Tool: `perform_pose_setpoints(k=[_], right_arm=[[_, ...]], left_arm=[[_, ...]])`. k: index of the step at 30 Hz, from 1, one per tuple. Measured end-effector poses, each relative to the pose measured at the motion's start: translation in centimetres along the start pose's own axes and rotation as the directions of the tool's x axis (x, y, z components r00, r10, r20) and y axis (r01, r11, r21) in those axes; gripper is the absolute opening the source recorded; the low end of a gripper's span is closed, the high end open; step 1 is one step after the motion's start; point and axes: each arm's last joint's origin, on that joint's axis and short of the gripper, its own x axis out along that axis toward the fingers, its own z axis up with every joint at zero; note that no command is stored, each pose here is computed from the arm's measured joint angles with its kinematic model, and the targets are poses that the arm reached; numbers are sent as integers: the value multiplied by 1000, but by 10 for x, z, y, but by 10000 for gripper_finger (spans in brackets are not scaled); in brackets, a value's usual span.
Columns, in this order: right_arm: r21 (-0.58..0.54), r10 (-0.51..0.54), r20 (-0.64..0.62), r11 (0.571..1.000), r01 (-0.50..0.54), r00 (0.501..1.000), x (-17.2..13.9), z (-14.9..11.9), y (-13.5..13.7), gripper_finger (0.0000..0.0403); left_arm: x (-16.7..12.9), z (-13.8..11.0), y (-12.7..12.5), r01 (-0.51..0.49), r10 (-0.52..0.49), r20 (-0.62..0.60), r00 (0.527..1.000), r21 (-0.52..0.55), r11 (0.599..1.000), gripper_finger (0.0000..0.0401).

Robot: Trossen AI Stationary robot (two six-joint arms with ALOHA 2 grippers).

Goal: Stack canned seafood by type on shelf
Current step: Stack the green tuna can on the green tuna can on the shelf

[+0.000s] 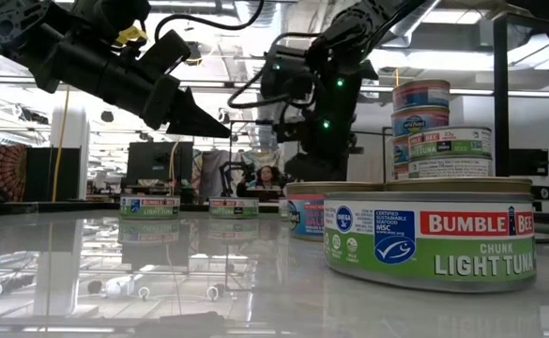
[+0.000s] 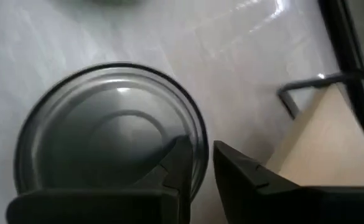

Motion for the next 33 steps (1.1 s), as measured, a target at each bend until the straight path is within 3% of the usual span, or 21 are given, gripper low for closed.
perform_pose_setpoints(k=[8,14,19,33], right_arm=[[-63,39,79,997,-34,996,-27,16,6,98],[-187,235,59,957,-220,970,-45,13,26,98],[-266,239,42,939,-220,970,-44,9,36,98],[-315,237,41,925,-213,971,-31,-2,38,98]], left_arm=[[0,0,0,-1,1,-4,1000,2,1000,279],[0,0,0,-1,1,-5,1000,1,1000,279],[0,0,0,0,0,-2,1000,-7,1000,279],[0,0,0,3,-3,-4,1000,-1,1000,279]])
